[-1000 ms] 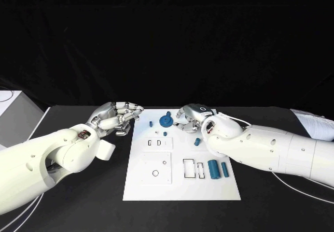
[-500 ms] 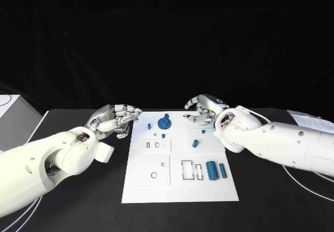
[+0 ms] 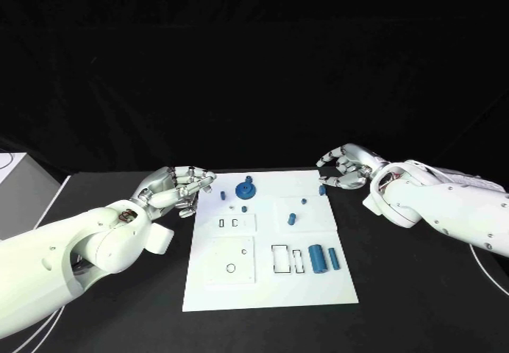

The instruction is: Assemble the parts on the task board

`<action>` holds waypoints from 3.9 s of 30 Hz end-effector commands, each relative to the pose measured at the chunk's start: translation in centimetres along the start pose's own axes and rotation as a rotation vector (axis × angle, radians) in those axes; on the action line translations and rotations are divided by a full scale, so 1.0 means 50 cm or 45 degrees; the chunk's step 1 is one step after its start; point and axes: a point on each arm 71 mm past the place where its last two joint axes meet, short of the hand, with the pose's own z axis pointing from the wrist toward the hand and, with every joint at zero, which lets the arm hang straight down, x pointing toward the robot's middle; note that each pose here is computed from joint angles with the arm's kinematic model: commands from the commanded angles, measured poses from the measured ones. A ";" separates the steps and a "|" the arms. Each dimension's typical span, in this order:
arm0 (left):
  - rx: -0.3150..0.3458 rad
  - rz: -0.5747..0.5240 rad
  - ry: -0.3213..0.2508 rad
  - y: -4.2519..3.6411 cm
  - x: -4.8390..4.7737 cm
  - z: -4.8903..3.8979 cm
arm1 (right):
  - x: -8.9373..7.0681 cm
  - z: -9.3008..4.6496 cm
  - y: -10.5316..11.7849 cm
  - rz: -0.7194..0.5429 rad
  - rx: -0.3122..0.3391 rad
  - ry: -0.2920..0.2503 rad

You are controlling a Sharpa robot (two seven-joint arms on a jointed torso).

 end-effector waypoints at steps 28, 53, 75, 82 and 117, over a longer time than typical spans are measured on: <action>-0.004 -0.026 0.022 0.011 0.003 -0.001 | 0.046 0.002 -0.071 -0.098 0.069 0.117; -0.010 -0.020 0.016 0.012 0.003 -0.001 | 0.062 0.014 -0.053 -0.119 0.056 0.151; -0.015 -0.019 0.015 0.013 0.002 -0.001 | 0.070 0.024 -0.043 -0.133 0.057 0.161; -0.016 -0.019 0.015 0.013 0.001 -0.002 | 0.069 0.025 -0.045 -0.139 0.068 0.153; -0.027 -0.021 0.027 0.013 0.003 -0.003 | 0.076 0.043 -0.038 -0.149 0.072 0.143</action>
